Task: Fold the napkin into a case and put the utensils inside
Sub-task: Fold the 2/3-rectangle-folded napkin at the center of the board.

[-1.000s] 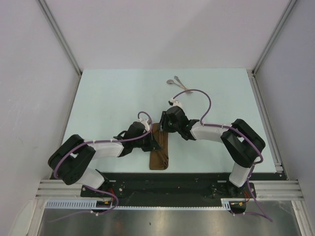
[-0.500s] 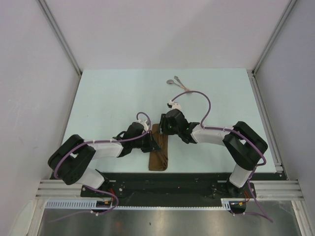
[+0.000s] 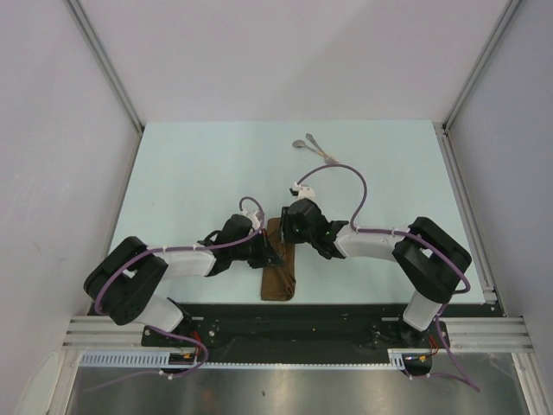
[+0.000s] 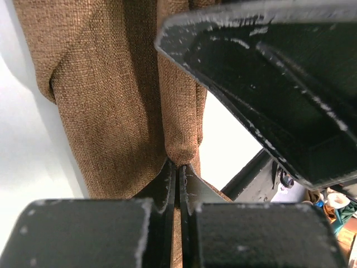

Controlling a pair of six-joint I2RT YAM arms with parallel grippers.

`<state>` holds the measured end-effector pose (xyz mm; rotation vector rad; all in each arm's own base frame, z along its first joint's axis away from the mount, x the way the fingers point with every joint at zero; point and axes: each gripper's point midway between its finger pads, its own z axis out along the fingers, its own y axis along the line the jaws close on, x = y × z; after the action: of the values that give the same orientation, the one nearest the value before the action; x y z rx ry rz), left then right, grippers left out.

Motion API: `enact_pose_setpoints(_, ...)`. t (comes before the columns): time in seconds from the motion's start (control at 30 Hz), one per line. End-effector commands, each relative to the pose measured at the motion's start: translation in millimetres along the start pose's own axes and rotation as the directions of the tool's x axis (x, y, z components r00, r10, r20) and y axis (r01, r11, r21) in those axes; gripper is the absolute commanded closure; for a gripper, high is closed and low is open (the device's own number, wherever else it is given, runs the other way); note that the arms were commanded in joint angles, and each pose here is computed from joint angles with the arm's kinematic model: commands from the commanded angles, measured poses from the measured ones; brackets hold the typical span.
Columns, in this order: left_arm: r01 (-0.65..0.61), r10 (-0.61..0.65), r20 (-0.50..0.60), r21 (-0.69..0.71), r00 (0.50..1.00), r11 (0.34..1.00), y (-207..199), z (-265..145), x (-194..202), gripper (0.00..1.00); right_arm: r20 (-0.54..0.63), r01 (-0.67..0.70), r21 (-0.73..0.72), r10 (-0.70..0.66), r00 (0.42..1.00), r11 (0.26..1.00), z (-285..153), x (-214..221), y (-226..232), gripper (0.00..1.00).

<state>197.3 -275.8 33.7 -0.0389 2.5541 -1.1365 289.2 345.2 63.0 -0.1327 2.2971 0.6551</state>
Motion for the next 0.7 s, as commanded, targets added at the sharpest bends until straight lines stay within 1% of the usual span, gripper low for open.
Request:
enact_pose_setpoints(0.0, 0.014, -0.015, 0.010, 0.062, 1.000, 0.998, -15.6, -5.3, -4.8, 1.00, 0.060, 0.007, -0.002, -0.007, 0.998, 1.000, -9.5, -11.0, 5.9, 0.63)
enact_pose_setpoints(0.13, 0.023, -0.023, 0.005, 0.076, 1.000, 0.997, -18.1, -4.9, -4.0, 1.00, 0.068, 0.018, 0.002, -0.018, 0.998, 1.000, -8.7, -9.1, 5.0, 0.69)
enact_pose_setpoints(0.33, 0.026, -0.026, 0.002, 0.081, 1.000, 0.996, -18.8, -5.4, -3.3, 1.00, 0.101, 0.042, 0.014, -0.043, 0.994, 0.999, -4.5, -11.6, 2.2, 0.69)
enact_pose_setpoints(0.47, 0.027, -0.027, 0.001, 0.079, 1.000, 0.997, -17.9, -5.9, -2.3, 1.00, 0.142, 0.079, 0.022, -0.081, 0.986, 0.997, -3.8, -12.0, 7.4, 0.71)
enact_pose_setpoints(0.53, 0.029, -0.029, -0.001, 0.077, 1.000, 0.997, -16.8, -5.9, -1.4, 1.00, 0.175, 0.100, 0.049, -0.107, 0.979, 0.994, -5.5, -13.6, 6.2, 0.71)
enact_pose_setpoints(0.67, 0.032, -0.032, 0.004, 0.074, 0.999, 0.997, -16.1, -6.3, -2.1, 1.00, 0.215, 0.111, 0.072, -0.124, 0.969, 0.991, -6.5, -11.6, 4.4, 0.70)
